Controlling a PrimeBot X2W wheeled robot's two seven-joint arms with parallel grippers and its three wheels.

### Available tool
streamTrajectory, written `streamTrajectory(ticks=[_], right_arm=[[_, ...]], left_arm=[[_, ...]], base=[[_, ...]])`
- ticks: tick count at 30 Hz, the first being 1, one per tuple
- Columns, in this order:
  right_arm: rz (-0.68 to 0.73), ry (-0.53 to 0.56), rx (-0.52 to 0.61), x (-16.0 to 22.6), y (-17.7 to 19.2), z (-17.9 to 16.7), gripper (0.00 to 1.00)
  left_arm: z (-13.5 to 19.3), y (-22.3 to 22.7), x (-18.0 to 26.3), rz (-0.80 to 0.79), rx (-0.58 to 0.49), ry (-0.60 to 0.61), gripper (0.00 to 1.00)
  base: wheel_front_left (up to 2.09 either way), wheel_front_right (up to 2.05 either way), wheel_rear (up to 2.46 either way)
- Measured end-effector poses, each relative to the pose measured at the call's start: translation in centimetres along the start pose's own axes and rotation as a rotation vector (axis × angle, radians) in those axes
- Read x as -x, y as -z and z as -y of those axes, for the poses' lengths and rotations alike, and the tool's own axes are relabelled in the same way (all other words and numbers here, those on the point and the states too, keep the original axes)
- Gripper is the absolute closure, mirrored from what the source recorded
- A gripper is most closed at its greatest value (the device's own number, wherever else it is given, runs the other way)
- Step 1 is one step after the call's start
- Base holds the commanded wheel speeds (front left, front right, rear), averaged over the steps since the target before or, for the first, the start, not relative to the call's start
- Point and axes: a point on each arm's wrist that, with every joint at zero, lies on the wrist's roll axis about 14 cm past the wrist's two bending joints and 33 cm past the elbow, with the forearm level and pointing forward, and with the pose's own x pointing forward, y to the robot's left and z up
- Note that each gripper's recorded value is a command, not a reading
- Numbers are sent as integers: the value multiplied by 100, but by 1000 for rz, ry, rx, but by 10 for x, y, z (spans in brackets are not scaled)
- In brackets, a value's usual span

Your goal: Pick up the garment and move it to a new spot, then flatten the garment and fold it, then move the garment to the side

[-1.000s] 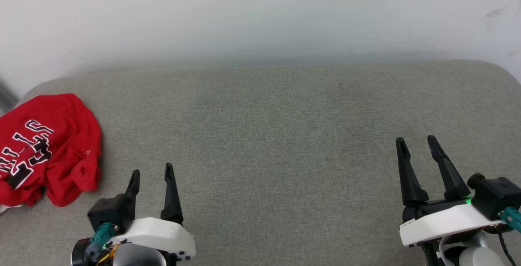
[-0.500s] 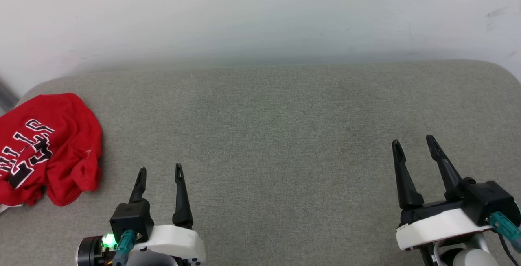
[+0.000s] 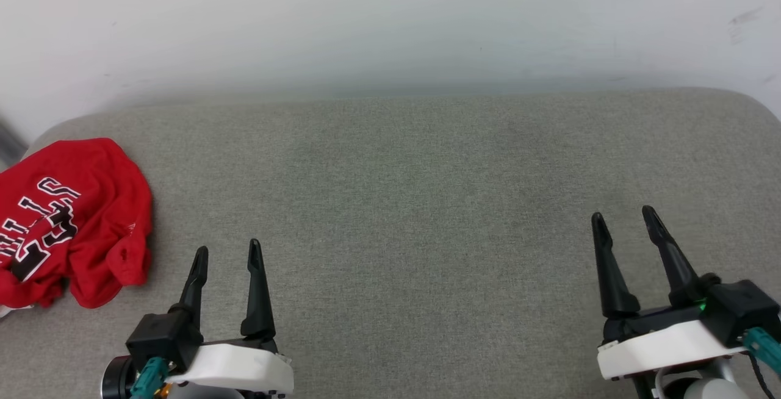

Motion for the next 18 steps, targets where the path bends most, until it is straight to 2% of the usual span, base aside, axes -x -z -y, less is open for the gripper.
streamTrajectory(ticks=[3, 7, 18], right_arm=[[8, 22, -46, 0, 0, 6, 0], [9, 15, -22, 0, 0, 4, 0], [17, 1, 64, 2, 0, 3, 0]], left_arm=[[-1, -2, -1, 17, 15, 17, 0], [-3, -1, 1, 29, 21, 39, 0], [2, 1, 5, 49, -65, 106, 0]], base=[[0, 0, 0], [0, 0, 0], [0, 0, 0]])
